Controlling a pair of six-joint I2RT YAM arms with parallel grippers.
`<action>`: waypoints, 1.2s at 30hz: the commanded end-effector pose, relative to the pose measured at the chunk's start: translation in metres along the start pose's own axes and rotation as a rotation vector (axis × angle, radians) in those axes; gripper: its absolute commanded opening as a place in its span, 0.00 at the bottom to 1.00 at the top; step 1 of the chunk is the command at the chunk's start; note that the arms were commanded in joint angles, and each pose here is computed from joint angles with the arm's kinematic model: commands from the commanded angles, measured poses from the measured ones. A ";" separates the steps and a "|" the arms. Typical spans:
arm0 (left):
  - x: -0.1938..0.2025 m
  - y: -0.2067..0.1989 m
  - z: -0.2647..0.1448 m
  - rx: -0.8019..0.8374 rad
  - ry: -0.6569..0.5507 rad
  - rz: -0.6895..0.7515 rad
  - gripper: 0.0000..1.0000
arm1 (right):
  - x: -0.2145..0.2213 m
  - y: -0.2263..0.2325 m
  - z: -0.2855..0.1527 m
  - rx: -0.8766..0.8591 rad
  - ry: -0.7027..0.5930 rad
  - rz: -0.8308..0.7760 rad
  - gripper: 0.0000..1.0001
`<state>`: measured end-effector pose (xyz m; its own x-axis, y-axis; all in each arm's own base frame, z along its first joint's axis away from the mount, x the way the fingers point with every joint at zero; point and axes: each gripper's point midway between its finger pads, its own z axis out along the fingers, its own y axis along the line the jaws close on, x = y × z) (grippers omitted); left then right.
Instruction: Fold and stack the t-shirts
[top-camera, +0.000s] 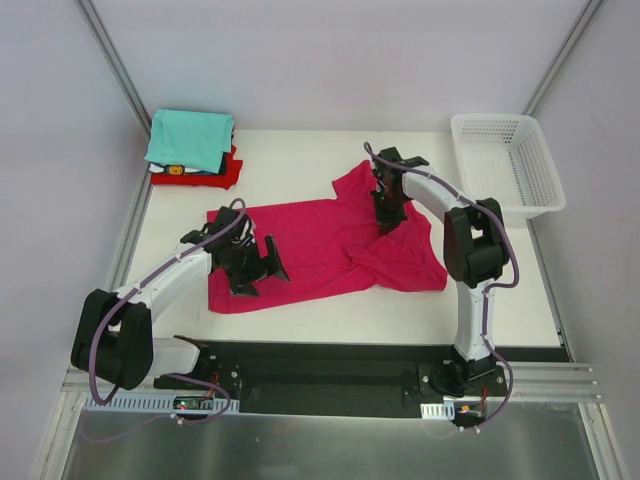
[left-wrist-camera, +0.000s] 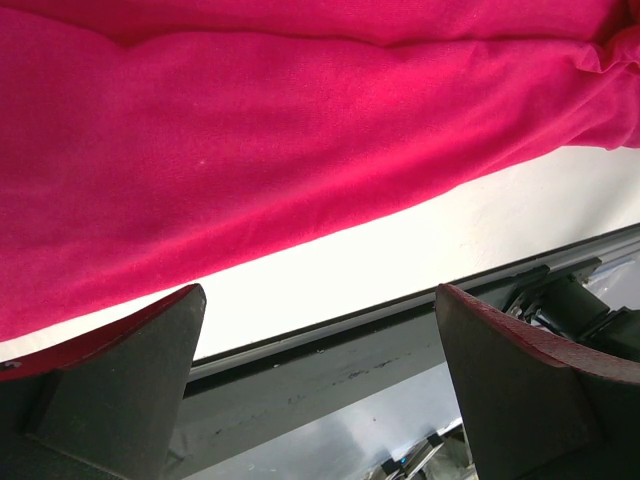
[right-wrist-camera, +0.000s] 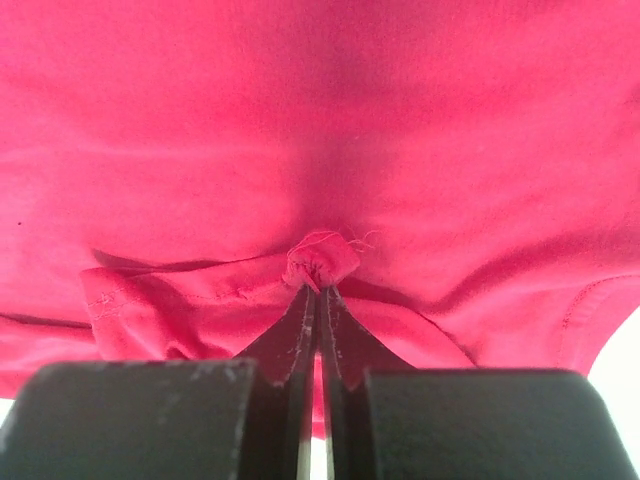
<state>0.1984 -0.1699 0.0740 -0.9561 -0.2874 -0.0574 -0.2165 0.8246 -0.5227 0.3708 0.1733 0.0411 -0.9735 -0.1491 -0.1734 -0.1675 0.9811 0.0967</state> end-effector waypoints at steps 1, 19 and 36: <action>0.000 -0.006 -0.002 0.008 0.007 0.018 0.99 | -0.012 -0.004 -0.027 0.018 -0.049 -0.011 0.02; 0.000 -0.008 -0.001 0.008 0.011 0.022 0.99 | -0.026 -0.001 -0.040 0.004 -0.076 -0.010 0.01; -0.006 -0.012 -0.007 0.013 -0.031 0.040 0.99 | -0.026 -0.006 -0.062 0.008 -0.158 0.003 0.96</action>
<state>0.1957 -0.1721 0.0709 -0.9603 -0.2750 -0.0465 -0.2128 0.8302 -0.5153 0.3787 0.1645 0.0512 -0.9704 -0.1462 -0.1921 -0.1621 0.9843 0.0697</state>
